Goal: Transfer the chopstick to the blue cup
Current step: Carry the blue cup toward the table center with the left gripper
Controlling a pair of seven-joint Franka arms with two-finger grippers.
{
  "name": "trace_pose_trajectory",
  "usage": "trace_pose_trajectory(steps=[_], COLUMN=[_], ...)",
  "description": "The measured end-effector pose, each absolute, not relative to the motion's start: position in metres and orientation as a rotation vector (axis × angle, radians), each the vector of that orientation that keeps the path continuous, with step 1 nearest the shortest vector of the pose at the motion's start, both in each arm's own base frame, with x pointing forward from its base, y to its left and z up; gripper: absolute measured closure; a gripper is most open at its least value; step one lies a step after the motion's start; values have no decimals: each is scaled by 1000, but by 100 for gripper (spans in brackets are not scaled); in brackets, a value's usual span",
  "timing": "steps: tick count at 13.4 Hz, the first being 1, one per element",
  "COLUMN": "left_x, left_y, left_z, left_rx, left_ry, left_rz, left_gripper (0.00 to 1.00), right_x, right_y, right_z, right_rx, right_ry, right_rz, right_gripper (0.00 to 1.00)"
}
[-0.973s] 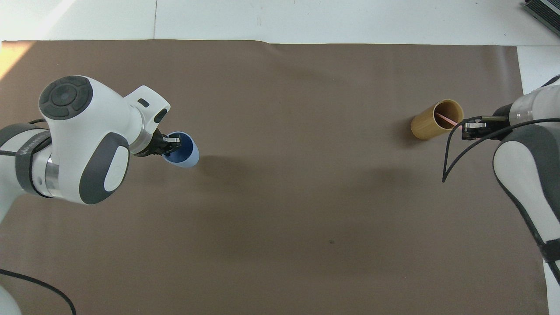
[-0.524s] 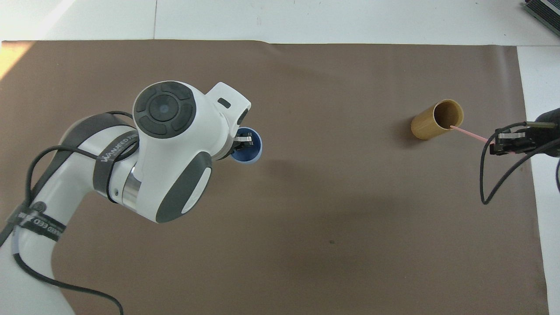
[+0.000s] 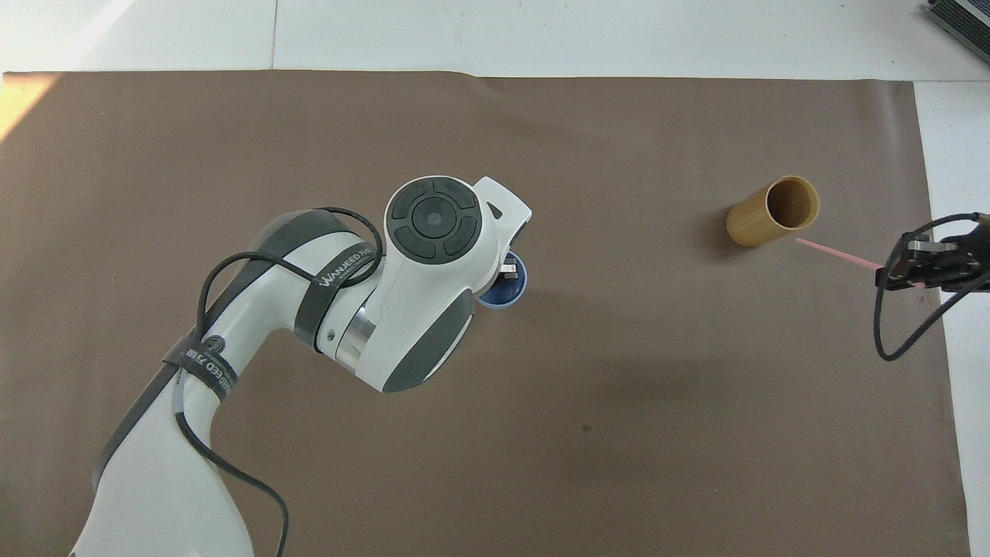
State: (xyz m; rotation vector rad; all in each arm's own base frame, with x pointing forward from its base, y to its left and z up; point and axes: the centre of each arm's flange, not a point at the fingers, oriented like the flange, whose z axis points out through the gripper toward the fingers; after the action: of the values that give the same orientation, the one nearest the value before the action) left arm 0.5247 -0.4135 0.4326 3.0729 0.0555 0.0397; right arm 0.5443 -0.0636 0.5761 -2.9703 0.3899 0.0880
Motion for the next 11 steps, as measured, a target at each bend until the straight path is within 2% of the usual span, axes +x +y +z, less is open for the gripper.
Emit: trace_pose_trajectory(steps=[11], left_x=[523], left_y=[-435], left_z=[392], left_rx=[3111], left_ry=[75], left_rz=[90], left_gripper=[95], right_x=[542], right_y=[-19], right_z=[574], right_rx=[-2895], right_ry=[522], right_rz=[194], right_gripper=[92])
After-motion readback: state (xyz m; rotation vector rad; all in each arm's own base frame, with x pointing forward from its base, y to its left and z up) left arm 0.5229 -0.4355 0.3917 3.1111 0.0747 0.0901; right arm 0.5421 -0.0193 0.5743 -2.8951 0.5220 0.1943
